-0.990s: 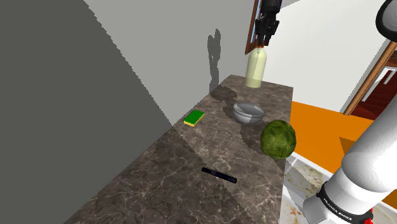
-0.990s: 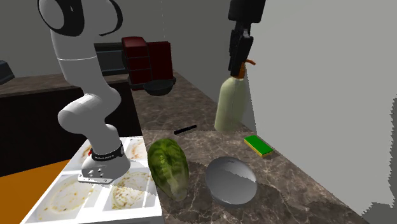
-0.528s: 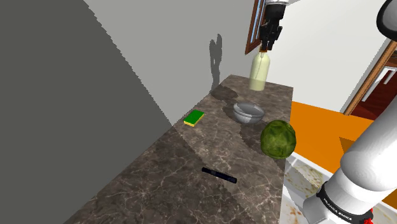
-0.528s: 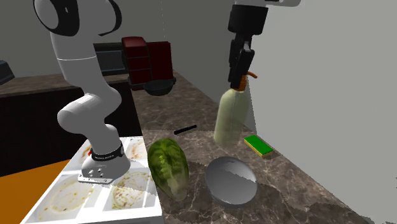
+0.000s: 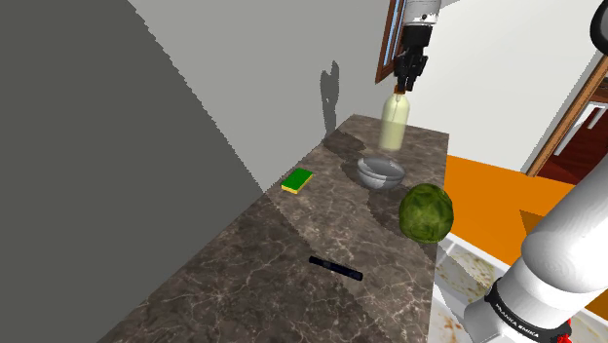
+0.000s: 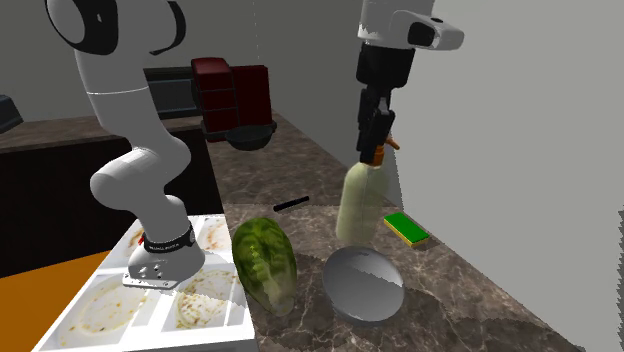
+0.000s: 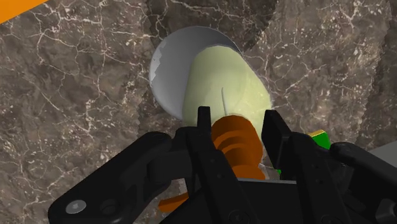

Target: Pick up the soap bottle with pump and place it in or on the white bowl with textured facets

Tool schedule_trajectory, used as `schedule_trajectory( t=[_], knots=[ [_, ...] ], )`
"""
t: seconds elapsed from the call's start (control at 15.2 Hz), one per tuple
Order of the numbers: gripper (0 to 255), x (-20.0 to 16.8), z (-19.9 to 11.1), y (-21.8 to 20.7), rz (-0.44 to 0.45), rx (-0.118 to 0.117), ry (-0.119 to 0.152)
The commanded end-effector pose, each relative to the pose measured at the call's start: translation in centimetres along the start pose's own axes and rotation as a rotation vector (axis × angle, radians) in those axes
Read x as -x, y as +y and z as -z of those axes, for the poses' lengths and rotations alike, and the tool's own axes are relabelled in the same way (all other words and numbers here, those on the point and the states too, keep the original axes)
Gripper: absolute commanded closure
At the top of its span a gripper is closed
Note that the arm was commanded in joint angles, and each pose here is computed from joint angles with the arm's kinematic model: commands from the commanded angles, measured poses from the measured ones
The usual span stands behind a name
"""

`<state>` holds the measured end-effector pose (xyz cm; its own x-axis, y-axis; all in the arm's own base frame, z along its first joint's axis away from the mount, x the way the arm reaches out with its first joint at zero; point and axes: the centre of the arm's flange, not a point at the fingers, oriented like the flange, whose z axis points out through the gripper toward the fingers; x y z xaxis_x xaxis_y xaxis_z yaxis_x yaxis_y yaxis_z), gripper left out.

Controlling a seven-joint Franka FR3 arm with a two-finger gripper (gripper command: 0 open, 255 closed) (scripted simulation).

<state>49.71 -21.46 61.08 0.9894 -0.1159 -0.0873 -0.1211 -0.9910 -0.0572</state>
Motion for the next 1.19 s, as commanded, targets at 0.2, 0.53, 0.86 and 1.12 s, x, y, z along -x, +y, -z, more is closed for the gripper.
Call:
schedule_trajectory(
  t=[0.2,0.53,0.86,1.12],
  knots=[
    [255,-0.3,-2.6,0.2,0.000,0.000,0.001],
    [255,-0.5,-5.2,0.3,0.000,0.000,0.001],
    [255,-0.7,-7.8,0.5,0.000,0.000,0.001],
    [255,-0.9,-9.3,0.5,0.000,0.000,0.001]
  ],
)
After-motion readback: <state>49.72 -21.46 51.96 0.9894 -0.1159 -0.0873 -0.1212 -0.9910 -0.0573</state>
